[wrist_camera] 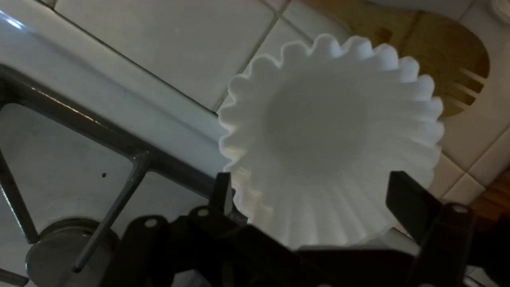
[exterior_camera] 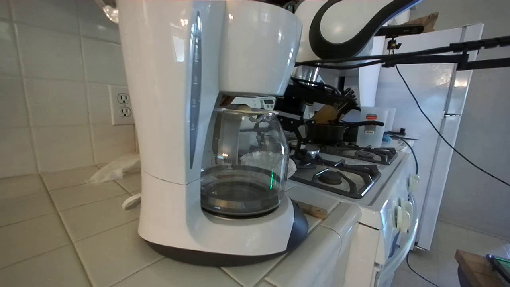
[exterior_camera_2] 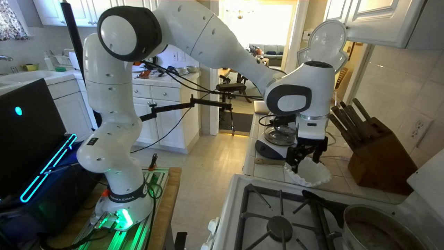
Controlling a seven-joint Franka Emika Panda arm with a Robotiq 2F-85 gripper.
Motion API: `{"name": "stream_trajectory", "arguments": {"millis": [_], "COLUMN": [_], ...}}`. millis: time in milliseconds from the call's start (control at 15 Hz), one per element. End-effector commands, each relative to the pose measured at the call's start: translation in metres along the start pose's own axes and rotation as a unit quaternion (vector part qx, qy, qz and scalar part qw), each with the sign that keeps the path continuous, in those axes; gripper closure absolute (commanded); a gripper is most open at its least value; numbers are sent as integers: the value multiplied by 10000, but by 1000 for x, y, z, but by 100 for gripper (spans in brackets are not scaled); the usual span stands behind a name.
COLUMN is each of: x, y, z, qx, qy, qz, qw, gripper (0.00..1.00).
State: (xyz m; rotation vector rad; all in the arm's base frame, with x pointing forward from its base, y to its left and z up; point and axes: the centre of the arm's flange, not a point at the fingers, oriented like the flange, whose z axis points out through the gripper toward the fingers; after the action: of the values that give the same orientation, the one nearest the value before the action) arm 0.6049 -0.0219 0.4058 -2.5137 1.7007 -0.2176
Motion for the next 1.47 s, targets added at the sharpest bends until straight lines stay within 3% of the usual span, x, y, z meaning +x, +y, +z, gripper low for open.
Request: {"name": "stream_trajectory", "arguments": {"millis": [0,1400], "x": [-6,-7], "y": [6,1], "z": [8,11], "qx": [-49,186], "qy": [125,-42], "qz": [62,95], "qw": [9999,9998], "gripper": [0,0]}}
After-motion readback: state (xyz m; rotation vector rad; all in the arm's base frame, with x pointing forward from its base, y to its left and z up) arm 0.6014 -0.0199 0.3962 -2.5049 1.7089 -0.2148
